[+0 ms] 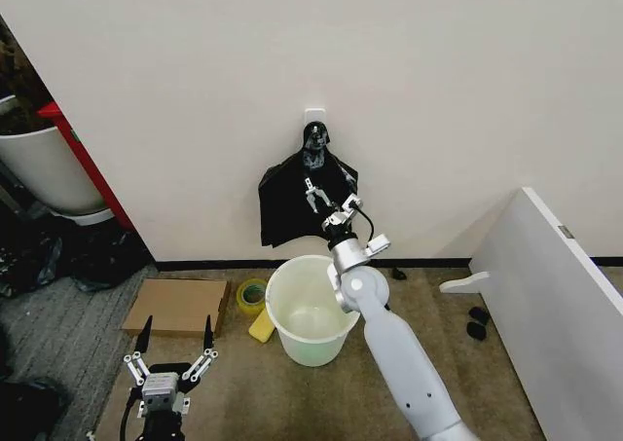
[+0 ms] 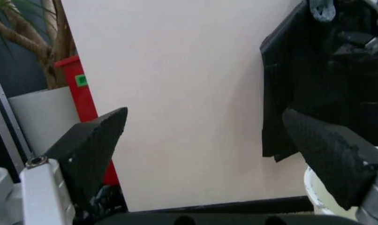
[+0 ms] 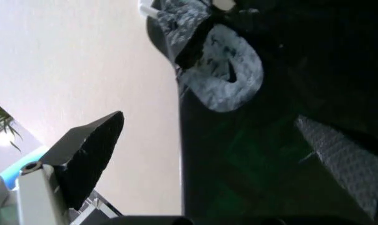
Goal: Place the garbage bag over the trash bin.
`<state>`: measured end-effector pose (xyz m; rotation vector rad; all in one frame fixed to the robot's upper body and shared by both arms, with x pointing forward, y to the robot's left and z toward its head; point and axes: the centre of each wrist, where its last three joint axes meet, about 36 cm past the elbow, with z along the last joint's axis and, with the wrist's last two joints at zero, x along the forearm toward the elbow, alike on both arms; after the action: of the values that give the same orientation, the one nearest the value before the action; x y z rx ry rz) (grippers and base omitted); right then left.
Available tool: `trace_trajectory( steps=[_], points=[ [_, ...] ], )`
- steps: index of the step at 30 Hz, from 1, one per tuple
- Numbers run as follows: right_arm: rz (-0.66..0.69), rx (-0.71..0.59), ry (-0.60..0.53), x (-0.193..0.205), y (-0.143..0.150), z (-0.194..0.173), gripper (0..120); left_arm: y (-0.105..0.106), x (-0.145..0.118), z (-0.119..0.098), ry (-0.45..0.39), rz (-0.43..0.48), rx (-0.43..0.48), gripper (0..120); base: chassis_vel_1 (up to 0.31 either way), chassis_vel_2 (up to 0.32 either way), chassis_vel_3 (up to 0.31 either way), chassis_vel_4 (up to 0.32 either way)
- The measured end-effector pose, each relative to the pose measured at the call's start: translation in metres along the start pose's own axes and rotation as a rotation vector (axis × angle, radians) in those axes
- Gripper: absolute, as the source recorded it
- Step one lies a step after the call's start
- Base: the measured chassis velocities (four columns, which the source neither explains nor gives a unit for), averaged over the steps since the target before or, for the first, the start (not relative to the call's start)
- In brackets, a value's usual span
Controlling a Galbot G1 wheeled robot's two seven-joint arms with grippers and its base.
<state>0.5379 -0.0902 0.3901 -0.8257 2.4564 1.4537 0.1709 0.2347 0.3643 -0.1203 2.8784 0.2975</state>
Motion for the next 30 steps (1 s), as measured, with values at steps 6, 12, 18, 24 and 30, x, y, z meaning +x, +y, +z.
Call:
trace_trajectory(
  steps=[6, 12, 18, 24, 30],
  points=[
    [-0.019, -0.019, -0.022, -0.017, -0.007, -0.003, 87, -0.002, 0.004, 0.001, -0.005, 0.011, -0.015, 98, 0.000, 0.000, 0.000, 0.000],
    [-0.041, -0.010, -0.010, -0.028, -0.014, -0.007, 65, -0.003, 0.004, -0.001, -0.017, 0.014, -0.024, 98, 0.000, 0.000, 0.000, 0.000],
    [-0.050, -0.006, -0.002, -0.031, -0.015, -0.009, 39, -0.002, 0.007, -0.002, -0.017, 0.009, -0.024, 98, 0.000, 0.000, 0.000, 0.000],
    [-0.047, -0.004, 0.005, -0.032, -0.013, -0.004, 20, -0.003, 0.006, -0.001, -0.026, 0.016, -0.026, 98, 0.000, 0.000, 0.000, 0.000],
    [-0.052, 0.002, 0.004, -0.040, -0.012, -0.006, 0, -0.001, 0.003, -0.003, -0.039, 0.021, -0.027, 98, 0.000, 0.000, 0.000, 0.000]
  ],
)
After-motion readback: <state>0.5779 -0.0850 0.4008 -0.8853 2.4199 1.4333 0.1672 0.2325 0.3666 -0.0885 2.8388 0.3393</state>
